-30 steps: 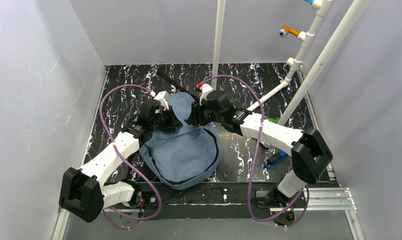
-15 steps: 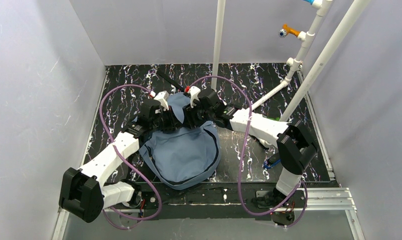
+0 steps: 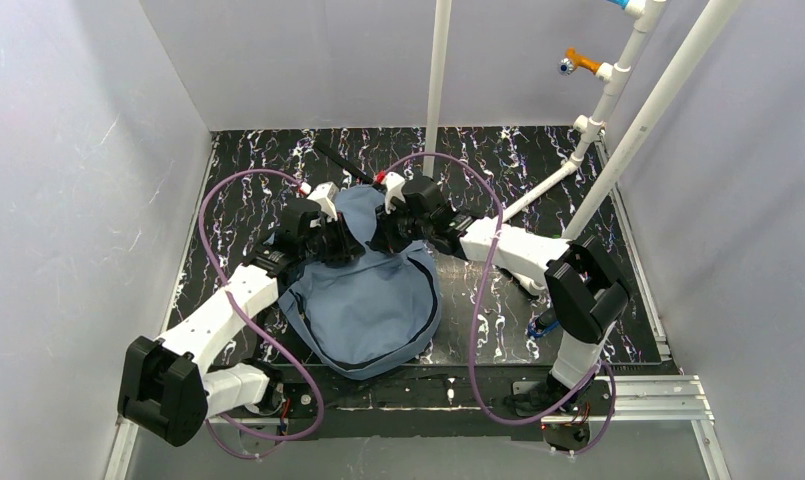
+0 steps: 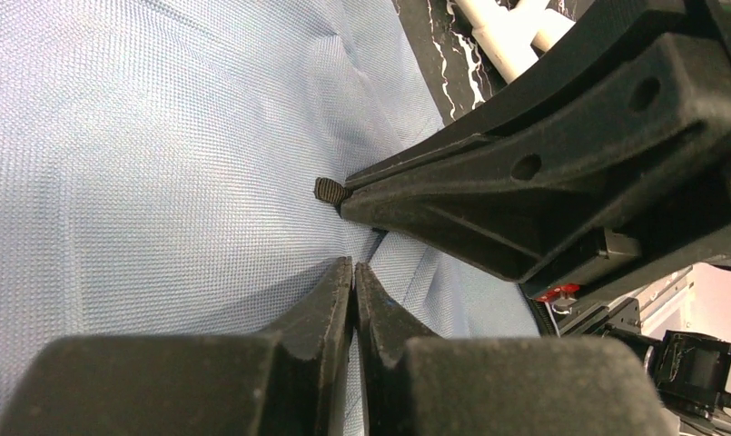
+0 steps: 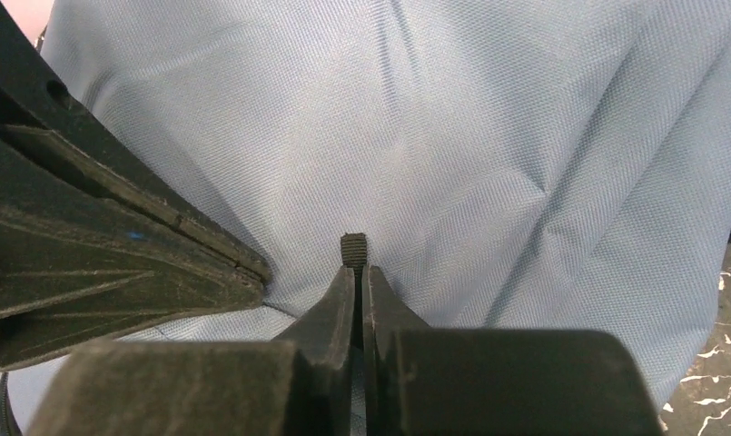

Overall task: Pack the student bag
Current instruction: Unzip the student bag at the center of the board.

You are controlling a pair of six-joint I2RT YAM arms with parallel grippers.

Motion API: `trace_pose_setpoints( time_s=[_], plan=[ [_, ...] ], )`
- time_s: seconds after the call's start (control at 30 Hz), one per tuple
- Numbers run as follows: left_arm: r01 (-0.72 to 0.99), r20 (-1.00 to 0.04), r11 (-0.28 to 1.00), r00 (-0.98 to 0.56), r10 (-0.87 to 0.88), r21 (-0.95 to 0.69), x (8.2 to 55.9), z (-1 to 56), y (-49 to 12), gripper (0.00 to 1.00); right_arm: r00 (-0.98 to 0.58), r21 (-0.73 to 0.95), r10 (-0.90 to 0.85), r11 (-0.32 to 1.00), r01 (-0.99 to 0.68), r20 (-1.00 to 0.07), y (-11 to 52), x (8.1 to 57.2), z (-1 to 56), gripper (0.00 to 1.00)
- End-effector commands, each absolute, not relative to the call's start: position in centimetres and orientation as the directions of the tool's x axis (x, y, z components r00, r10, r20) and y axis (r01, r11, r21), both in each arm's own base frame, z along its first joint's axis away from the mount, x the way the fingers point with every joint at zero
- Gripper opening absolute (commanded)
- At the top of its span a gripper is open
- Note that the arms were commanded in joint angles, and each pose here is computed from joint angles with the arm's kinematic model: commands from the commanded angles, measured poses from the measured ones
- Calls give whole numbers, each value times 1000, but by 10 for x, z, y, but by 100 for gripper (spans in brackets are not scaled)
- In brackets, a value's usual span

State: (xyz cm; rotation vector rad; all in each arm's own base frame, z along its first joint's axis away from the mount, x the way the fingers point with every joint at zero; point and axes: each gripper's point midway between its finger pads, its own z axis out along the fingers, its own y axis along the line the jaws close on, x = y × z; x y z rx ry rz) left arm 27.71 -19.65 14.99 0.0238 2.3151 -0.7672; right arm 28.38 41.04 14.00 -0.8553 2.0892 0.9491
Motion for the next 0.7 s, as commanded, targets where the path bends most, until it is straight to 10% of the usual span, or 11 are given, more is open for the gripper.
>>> trace_pose_setpoints(
  time_s=[0.0,0.3,0.67],
  plan=[
    [199,-515,844,-851,-103,-498,239,127,-188,11,-598,408,-267,522,-749,-756,413,279,123,1],
    [74,-609,907,-763,-215,-414,221,186,-129,65,-719,595,-59,517,-615,-692,400,317,171,1],
    [36,-557,799,-735,-386,-600,196,143,-136,57,-849,830,116,315,-460,-515,411,326,225,1]
  ],
)
